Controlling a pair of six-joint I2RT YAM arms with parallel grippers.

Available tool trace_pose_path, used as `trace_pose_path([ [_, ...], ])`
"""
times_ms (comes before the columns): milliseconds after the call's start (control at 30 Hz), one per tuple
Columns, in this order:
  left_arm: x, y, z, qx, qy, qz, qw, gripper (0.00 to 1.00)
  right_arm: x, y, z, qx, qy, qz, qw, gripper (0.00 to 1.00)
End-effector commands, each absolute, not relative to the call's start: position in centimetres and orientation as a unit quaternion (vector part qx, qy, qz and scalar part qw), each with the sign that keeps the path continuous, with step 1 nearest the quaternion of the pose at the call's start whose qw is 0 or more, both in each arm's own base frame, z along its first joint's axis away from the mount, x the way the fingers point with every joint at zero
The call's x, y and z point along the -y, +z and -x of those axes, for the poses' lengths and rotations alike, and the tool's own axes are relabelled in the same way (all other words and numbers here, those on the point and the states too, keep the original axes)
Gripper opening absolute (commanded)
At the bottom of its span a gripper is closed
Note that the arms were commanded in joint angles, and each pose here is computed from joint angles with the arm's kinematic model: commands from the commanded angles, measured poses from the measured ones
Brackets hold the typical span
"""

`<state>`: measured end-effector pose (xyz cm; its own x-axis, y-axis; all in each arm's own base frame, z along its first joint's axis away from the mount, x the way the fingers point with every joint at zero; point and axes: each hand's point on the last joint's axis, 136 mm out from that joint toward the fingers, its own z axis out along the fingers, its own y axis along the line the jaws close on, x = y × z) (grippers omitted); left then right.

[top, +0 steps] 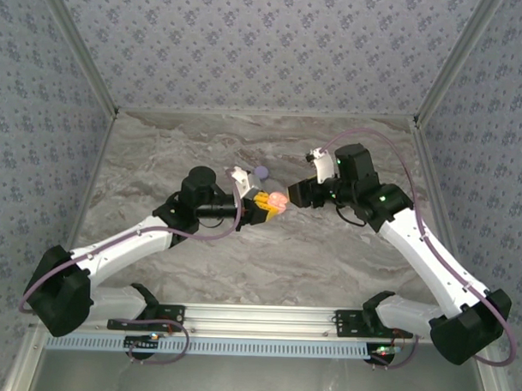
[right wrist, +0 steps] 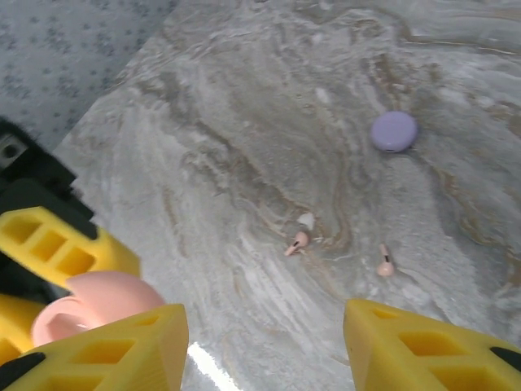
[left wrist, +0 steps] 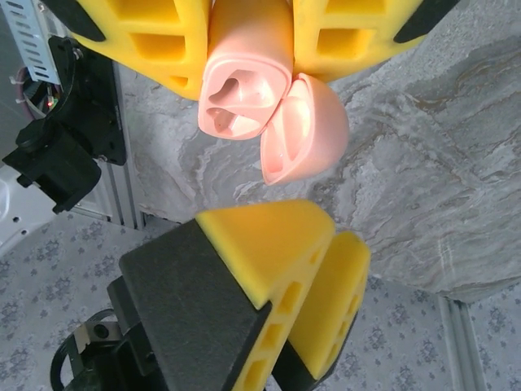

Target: Insert the wireless bluetooth earbuds into the charging case

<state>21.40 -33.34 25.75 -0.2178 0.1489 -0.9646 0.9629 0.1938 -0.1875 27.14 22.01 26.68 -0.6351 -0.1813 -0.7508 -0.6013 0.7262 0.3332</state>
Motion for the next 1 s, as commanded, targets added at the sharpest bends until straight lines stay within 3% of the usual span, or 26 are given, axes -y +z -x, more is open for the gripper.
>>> trace_pose_path([
  [0, 33.0, 27.2, -22.7, -0.636, -0.439, -0.420, 0.476, 0.17, -20.0, 26.7, -28.3, -0.869, 0.255, 0.181, 0.383, 0.56],
  [267, 31.0, 25.8, -25.2, -0.695, -0.395, -0.342, 0.494, 0.16, -19.1, 20.8, -30.5, -0.917, 0.221, 0.133, 0.304, 0.57],
  [567, 28.7, 25.0, -24.8, -0.720, -0.371, -0.300, 0.505, 0.15, -20.7, 14.4, -33.4, -0.945, 0.208, 0.113, 0.227, 0.52],
  [833, 27.4, 24.5, -24.5, -0.735, -0.355, -0.282, 0.504, 0.16, -22.6, 9.5, -36.6, -0.958, 0.196, 0.119, 0.170, 0.25],
  [967, 27.0, 24.3, -24.4, -0.739, -0.350, -0.275, 0.506, 0.16, -23.0, 7.2, -37.8, -0.967, 0.170, 0.122, 0.145, 0.21],
])
